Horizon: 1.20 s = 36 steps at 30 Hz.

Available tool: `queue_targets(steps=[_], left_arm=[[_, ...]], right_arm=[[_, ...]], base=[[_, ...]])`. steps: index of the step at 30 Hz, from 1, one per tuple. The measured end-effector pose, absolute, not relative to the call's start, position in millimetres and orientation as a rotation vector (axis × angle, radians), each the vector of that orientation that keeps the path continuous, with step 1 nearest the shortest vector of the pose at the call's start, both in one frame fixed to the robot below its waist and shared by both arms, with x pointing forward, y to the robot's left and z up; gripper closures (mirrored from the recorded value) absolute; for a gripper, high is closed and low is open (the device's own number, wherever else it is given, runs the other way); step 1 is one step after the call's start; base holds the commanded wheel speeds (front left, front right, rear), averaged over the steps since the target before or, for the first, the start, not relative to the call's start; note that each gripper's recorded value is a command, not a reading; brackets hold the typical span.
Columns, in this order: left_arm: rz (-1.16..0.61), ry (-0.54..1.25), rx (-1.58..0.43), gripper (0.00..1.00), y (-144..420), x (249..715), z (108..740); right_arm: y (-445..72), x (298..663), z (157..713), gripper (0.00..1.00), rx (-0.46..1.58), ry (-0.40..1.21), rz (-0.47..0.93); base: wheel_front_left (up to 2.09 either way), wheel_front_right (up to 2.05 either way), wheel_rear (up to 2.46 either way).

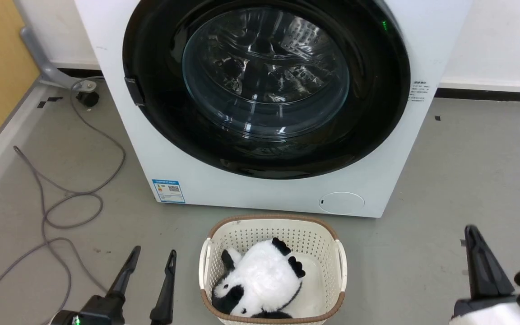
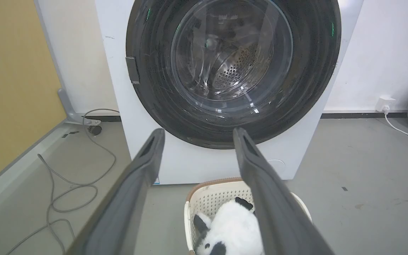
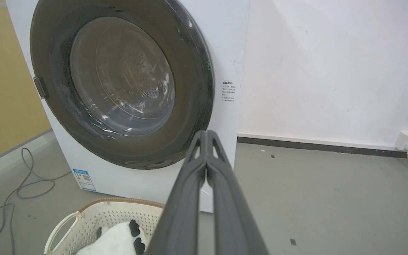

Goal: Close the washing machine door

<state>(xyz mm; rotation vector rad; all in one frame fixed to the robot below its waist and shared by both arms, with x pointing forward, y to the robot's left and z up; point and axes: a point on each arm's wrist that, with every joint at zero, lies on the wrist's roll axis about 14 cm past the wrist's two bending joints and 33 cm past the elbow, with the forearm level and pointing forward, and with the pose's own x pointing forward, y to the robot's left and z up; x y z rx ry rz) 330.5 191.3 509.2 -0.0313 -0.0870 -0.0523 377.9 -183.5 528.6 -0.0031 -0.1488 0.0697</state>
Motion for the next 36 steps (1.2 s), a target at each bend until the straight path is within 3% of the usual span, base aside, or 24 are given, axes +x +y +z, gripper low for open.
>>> queue_targets(steps=[3,4,5,12,13,36], left_arm=[[-0.054,-0.071,-0.028,0.0,191.0,329.7,504.3],[-0.052,-0.068,-0.028,0.0,191.6,329.5,503.2],[-0.049,-0.065,-0.027,0.0,192.7,329.4,502.2],[-0.016,-0.058,-0.015,0.0,202.4,328.5,500.3],[-0.012,-0.056,-0.016,1.0,203.3,328.0,499.6],[-0.015,-0.031,-0.014,1.0,199.6,332.0,497.9]], right_arm=[[-184.8,372.5,521.4,1.0,0.016,-0.128,0.065],[-183.8,371.5,520.1,0.64,0.023,-0.124,0.067],[-182.9,370.7,519.7,0.0,0.022,-0.123,0.069],[-172.0,368.3,514.5,0.0,0.026,-0.106,0.1],[-171.8,368.4,514.7,1.0,0.026,-0.107,0.101],[-171.2,366.9,512.2,1.0,0.022,-0.079,0.102]], base=[[0.0,0.0,0.0],[0.0,0.0,0.0],[0.0,0.0,0.0],[0.0,0.0,0.0],[0.0,0.0,0.0],[0.0,0.0,0.0]])
